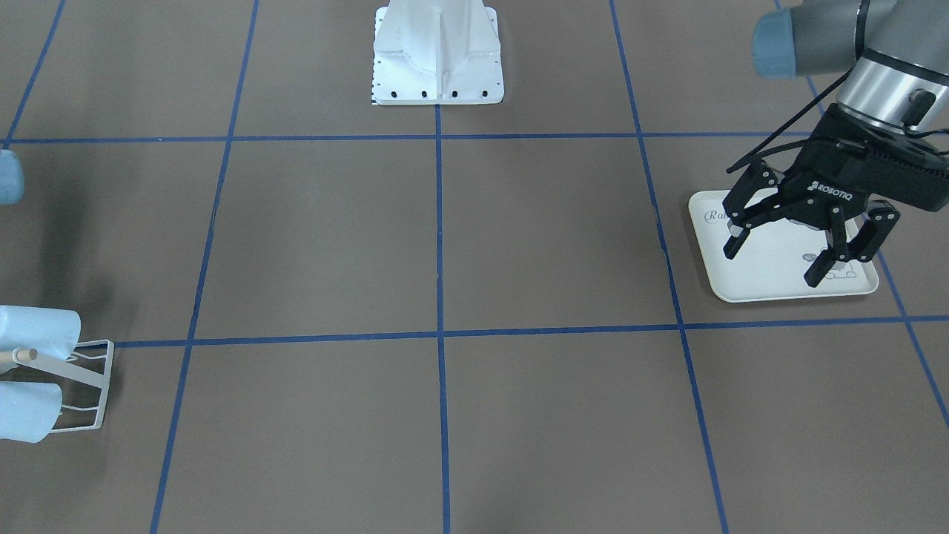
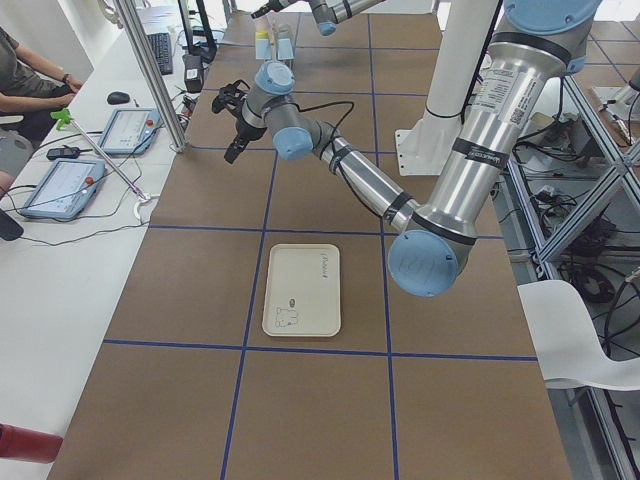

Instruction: Transfer IKEA cup to right arm and place on rack

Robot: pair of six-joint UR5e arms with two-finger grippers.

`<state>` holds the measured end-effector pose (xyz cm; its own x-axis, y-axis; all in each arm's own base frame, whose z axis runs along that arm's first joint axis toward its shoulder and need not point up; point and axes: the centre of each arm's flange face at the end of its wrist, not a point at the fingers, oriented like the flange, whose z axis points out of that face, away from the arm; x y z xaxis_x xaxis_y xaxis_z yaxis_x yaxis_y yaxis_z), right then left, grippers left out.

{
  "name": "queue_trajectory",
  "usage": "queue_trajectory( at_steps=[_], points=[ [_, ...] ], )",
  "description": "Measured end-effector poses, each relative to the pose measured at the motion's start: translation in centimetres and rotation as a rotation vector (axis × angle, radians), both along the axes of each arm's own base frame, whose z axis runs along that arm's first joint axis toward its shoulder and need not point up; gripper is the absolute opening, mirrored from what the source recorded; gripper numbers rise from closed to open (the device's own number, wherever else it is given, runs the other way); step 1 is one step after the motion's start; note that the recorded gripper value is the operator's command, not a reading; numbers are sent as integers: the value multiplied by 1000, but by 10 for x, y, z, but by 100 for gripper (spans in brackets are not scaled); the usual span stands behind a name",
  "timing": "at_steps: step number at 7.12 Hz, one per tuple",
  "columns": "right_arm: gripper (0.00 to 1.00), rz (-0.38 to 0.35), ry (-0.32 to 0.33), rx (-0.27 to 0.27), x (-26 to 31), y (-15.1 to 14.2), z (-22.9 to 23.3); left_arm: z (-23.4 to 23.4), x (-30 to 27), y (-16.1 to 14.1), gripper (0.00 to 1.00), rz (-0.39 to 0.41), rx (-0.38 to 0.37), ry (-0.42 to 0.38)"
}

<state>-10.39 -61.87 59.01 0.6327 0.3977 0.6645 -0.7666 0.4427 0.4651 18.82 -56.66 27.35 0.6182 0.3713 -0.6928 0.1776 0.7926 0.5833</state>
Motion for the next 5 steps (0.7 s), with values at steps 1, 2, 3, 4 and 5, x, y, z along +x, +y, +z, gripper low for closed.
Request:
queue_trajectory(
  at_steps=[1,2,3,4,5],
  points=[
    [73,-6,-2,7,-3,2,2,0,0,0,100,1,-1,0],
    [100,-12,-4,13,-6,3,3,0,1,0,100,1,-2,0],
    [100,-16,-4,15,-9,4,3,0,1,0,100,1,-2,0],
    [100,-17,-4,16,-10,5,4,0,1,0,100,0,-3,-1],
    [100,-20,-3,17,-11,6,4,0,1,-1,100,0,-4,-1]
  ],
)
